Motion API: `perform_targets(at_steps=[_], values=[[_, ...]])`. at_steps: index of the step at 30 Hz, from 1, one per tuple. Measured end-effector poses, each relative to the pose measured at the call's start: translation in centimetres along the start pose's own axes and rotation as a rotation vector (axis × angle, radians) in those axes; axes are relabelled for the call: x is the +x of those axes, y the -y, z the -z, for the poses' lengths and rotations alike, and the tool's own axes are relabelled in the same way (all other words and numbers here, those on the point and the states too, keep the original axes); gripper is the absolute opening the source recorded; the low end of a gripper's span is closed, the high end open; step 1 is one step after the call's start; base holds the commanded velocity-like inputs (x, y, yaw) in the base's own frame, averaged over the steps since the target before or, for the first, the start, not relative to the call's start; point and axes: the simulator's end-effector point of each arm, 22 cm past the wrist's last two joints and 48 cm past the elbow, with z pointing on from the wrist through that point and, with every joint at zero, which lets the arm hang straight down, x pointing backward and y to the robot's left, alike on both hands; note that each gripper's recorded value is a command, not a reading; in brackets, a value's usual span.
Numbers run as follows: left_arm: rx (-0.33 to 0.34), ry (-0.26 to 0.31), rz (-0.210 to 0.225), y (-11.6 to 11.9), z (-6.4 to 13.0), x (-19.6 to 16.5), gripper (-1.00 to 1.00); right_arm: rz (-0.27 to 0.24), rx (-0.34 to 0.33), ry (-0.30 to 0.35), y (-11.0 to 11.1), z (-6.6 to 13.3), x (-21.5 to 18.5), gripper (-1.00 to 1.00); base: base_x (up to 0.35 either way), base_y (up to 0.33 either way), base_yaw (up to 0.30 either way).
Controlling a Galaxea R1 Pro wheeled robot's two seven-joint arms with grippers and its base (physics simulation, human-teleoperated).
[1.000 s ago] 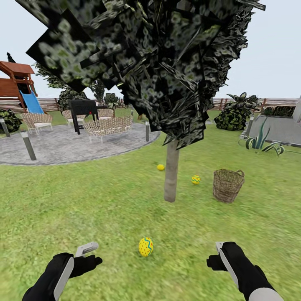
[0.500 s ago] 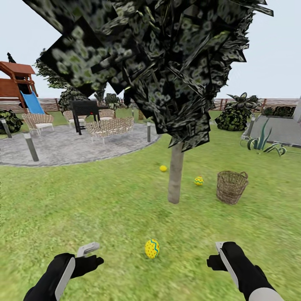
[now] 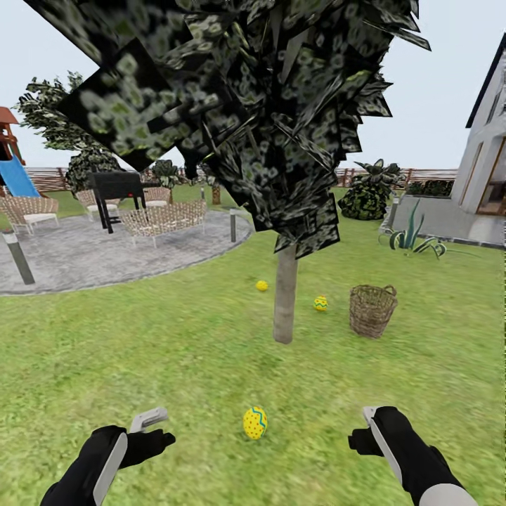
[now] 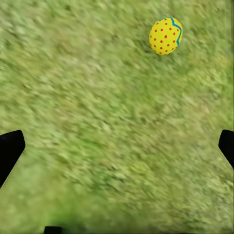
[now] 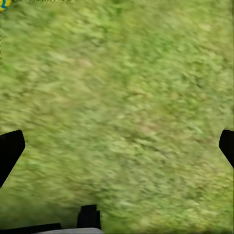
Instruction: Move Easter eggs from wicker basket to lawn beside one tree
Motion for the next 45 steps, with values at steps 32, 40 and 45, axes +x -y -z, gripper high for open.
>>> perform_targets(at_steps=[32, 40, 45], values=[[-0.002, -0.101, 0.026, 1.3, 2.5, 2.4, 1.0, 0.007, -0.01, 0.007, -0.1, 4.8, -1.9, 1.0, 0.004, 0.007, -0.003], [-0.031, -0.139, 0.052, -0.1, 1.5, 6.1, 1.0, 0.013, -0.009, -0.023, -0.1, 4.9, -0.7, 1.0, 0.0, 0.0, 0.0], [-0.042, -0.194, 0.063, -0.4, 1.4, 8.8, 1.0, 0.019, -0.007, -0.035, 0.0, 2.6, 2.6, 1.0, 0.0, 0.0, 0.0]])
